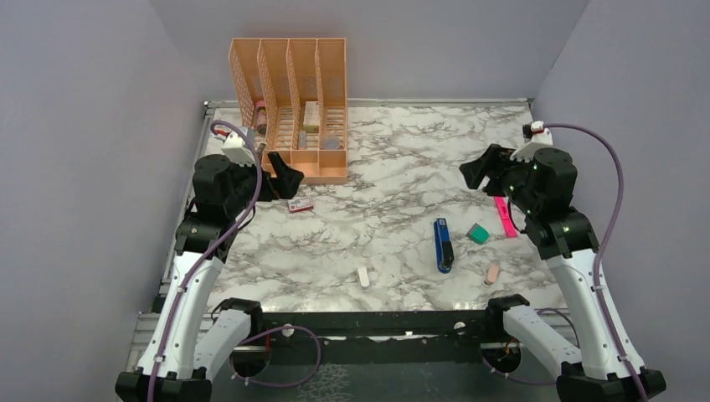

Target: Load the staples into the stapler

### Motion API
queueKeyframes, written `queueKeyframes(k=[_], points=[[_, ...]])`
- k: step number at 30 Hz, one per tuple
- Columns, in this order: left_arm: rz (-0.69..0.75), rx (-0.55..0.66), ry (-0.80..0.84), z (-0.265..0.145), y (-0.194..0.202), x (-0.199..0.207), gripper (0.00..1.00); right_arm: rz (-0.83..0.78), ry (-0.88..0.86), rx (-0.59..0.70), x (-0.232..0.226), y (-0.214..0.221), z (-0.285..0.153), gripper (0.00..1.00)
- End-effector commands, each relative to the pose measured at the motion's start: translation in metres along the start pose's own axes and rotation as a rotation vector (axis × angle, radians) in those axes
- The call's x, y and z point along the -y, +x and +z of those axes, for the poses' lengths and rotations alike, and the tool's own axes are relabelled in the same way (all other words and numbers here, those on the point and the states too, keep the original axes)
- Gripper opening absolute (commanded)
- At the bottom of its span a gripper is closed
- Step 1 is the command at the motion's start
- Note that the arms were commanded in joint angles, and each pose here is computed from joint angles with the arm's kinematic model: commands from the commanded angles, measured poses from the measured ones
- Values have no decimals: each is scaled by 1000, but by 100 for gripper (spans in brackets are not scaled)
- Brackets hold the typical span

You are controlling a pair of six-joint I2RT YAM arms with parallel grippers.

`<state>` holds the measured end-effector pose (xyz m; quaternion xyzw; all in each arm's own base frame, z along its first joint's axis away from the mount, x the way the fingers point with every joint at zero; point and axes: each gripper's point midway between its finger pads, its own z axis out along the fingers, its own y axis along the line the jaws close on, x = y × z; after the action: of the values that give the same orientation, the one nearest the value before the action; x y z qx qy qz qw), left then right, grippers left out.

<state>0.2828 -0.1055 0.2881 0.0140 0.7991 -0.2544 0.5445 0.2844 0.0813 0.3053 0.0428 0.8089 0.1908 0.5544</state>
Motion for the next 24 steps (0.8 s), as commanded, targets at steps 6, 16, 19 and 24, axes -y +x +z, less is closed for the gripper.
queueKeyframes(k=[6,16,19,24], points=[[-60,-90,6,10,38,-7,99,-8,-245,17,-35,10,10,72],[-288,-180,-163,14,92,-38,99,70,-400,-191,-49,64,38,68],[-369,-201,-288,18,111,-60,99,129,-413,-280,-48,88,45,68],[-445,-172,-509,27,131,-103,99,219,-413,-369,-42,126,53,68]])
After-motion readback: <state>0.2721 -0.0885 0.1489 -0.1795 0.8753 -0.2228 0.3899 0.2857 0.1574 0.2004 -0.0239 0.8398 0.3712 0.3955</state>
